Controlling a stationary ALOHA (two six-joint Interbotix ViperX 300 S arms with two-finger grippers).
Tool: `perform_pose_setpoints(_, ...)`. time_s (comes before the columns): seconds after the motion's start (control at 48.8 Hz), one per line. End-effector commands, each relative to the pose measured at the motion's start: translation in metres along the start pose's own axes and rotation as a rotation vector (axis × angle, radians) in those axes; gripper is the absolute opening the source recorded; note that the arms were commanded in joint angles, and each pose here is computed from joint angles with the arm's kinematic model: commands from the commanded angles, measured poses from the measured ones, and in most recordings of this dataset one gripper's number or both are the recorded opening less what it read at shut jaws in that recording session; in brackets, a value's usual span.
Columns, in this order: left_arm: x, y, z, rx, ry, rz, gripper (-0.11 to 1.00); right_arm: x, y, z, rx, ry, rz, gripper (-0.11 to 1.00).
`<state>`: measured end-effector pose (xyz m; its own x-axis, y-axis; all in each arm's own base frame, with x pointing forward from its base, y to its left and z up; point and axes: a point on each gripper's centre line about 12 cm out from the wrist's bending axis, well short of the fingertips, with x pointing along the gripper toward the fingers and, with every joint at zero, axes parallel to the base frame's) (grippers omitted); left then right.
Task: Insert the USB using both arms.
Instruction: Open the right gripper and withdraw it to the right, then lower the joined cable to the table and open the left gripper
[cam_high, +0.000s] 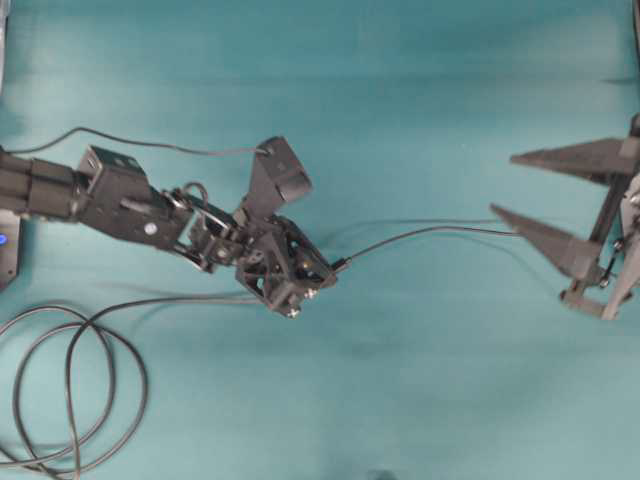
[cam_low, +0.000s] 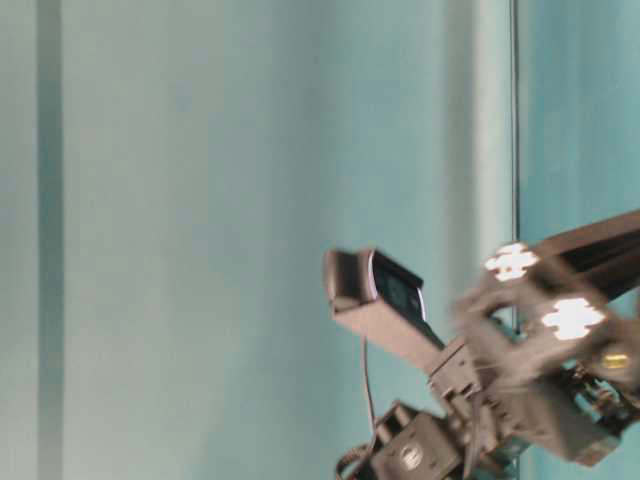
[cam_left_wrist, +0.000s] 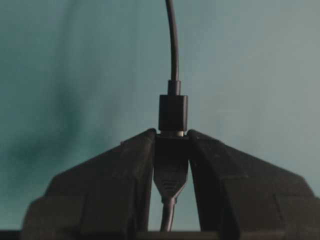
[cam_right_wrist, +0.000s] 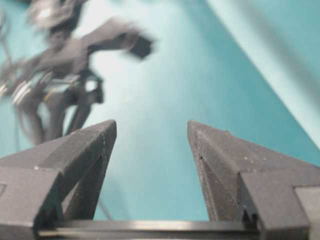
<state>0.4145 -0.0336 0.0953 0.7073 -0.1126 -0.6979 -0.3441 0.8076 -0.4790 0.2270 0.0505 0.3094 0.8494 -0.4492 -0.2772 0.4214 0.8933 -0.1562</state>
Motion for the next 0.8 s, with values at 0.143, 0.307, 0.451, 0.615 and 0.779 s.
perform_pose_setpoints(0.143, 0.009, -0.003, 0.009, 0.119, 0.007, 0.153, 0.2, -0.006, -0.016, 0.002, 0.067, 0.007, -0.007, 0.67)
perform_pose_setpoints(0.307, 0.017, -0.006, 0.007, 0.131, 0.014, 0.151, 0.2, -0.008, -0.021, -0.001, 0.077, 0.009, -0.004, 0.68)
perform_pose_setpoints(0.451, 0.018, -0.007, 0.009, 0.132, 0.012, 0.157, 0.2, -0.011, -0.027, -0.004, 0.1, 0.019, 0.001, 0.68)
perform_pose_setpoints(0.615, 0.014, -0.008, 0.012, 0.133, 0.006, 0.182, 0.51, -0.015, -0.035, -0.003, 0.128, 0.007, 0.006, 0.72)
perform_pose_setpoints(0.779, -0.002, -0.019, 0.026, 0.138, -0.036, 0.189, 0.88, -0.019, -0.045, -0.009, 0.145, -0.002, 0.019, 0.73)
